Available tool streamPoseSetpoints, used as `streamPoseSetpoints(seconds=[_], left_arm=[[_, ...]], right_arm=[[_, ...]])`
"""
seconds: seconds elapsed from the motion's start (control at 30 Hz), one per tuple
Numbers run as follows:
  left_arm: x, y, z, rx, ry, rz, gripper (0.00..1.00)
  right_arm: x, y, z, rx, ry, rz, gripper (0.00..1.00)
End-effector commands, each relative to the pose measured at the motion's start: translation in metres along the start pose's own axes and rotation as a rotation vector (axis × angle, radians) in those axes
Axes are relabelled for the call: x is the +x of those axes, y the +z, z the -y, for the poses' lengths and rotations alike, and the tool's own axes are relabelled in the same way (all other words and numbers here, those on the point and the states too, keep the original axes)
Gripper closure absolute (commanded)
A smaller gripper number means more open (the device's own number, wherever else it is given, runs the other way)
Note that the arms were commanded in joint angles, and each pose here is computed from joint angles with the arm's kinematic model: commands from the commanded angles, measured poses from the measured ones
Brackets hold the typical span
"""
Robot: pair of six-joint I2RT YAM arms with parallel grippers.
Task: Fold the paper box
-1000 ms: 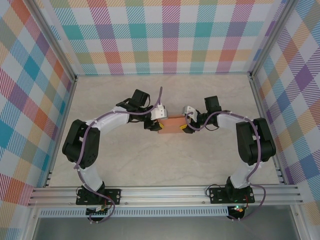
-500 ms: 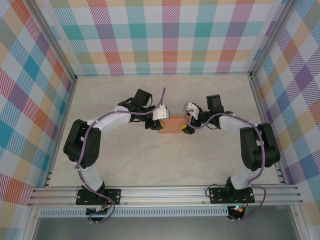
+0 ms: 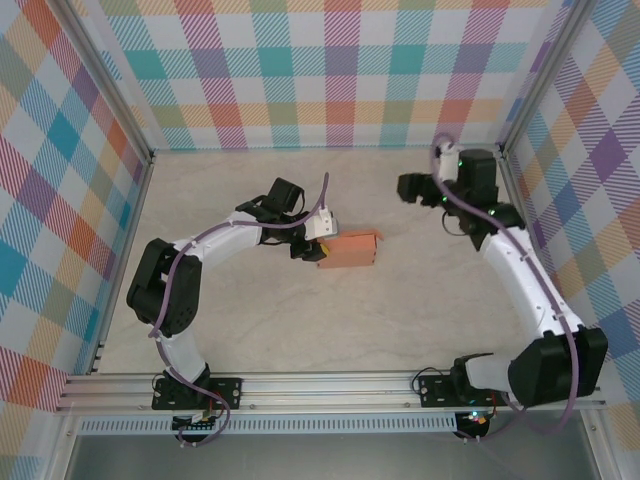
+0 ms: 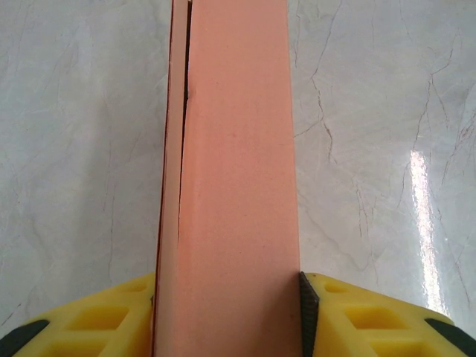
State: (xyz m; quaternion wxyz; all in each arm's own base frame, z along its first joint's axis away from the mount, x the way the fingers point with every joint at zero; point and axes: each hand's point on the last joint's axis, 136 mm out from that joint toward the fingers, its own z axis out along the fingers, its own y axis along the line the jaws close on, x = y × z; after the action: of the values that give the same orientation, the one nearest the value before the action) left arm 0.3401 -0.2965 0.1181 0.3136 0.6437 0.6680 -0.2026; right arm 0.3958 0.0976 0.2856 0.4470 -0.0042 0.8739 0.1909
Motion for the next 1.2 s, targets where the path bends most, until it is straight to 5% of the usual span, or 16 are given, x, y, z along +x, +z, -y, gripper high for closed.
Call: streamPoseSetpoints(seconds=[0.0, 0.17, 0.43, 0.9, 1.17], left_arm=[[0.022, 0.003, 0.018, 0.065, -0.093, -0.098, 0.55], [0.021, 0.004, 0.017, 0.062, -0.088, -0.090, 0.54], [0.022, 0.007, 0.019, 0.085, -0.082, -0.094, 0.54], [0.026, 0.011, 0.019, 0.098, -0.082, -0.108, 0.54], [0.025, 0.013, 0.017, 0.109, -0.079, -0.111, 0.53]], right_arm=[[0.070, 0.011, 0.025, 0.124, 0.440, -0.419, 0.16], [0.092, 0.039, -0.006, -0.031, 0.621, -0.676, 0.13], [0.120, 0.064, -0.040, -0.088, 0.779, -0.848, 0.18], [0.140, 0.067, -0.065, -0.065, 0.849, -0.905, 0.44], [0.147, 0.072, -0.065, -0.043, 0.850, -0.912, 0.45]])
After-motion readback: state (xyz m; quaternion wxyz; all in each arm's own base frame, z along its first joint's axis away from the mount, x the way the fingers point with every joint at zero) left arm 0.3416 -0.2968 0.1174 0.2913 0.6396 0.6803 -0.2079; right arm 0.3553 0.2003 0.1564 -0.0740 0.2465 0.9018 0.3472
